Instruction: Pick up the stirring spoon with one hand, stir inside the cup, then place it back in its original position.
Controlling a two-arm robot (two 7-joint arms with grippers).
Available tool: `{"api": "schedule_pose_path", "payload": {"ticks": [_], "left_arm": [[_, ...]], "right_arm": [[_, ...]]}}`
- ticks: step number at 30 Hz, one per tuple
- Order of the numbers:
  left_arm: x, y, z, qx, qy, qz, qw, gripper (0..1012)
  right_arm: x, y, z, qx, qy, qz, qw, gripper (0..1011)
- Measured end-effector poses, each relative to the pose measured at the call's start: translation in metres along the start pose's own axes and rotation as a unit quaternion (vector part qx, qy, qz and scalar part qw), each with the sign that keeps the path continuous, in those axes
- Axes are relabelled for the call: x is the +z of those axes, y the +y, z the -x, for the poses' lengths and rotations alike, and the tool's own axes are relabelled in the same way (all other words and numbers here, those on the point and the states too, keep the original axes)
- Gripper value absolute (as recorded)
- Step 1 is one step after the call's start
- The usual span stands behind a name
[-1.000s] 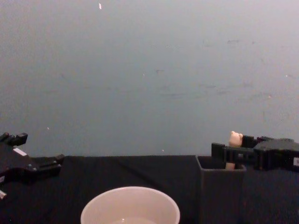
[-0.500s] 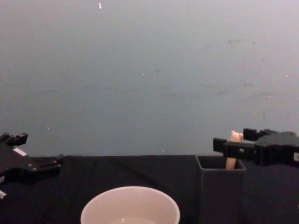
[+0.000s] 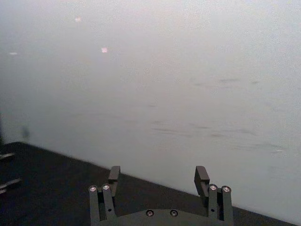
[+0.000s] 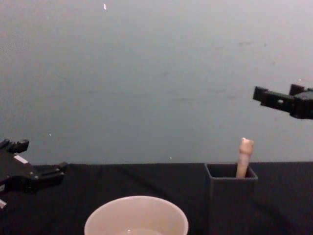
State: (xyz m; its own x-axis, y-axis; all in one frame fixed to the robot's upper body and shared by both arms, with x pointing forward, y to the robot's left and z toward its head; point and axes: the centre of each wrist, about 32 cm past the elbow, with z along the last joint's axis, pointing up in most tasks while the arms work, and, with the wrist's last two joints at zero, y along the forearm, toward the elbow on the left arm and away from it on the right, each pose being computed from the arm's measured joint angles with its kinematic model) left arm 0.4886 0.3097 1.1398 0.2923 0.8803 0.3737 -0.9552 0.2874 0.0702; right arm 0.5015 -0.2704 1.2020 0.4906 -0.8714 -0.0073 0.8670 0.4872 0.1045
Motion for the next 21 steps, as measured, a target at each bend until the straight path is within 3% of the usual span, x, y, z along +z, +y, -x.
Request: {"api": "schedule_pose_path", "payload": {"ticks": [4,7,13,21], "left_arm": [[0.0000,0.0000,0.0000,0.000,0.000,0.000,1.0000,1001],[0.0000,0.0000,0.0000,0.000,0.000,0.000,1.0000,1001],[0.0000,0.0000,0.0000,0.000,0.000,0.000,1.0000,1001],[0.0000,0.0000,0.0000,0.000,0.000,0.000,1.0000,1001]], "right_arm": [[-0.003,0.000,0.002,-0.033,-0.013,0.006,0.9993,1002],[-0.012,0.000,0.007,-0.062,-0.032,0.031,0.9971,1002],[-0.042,-0.001,0.021,-0.100,-0.088,0.093,0.9867,1003],[-0.066,-0.001,0.028,-0.111,-0.099,0.134,0.9798,1002]]}}
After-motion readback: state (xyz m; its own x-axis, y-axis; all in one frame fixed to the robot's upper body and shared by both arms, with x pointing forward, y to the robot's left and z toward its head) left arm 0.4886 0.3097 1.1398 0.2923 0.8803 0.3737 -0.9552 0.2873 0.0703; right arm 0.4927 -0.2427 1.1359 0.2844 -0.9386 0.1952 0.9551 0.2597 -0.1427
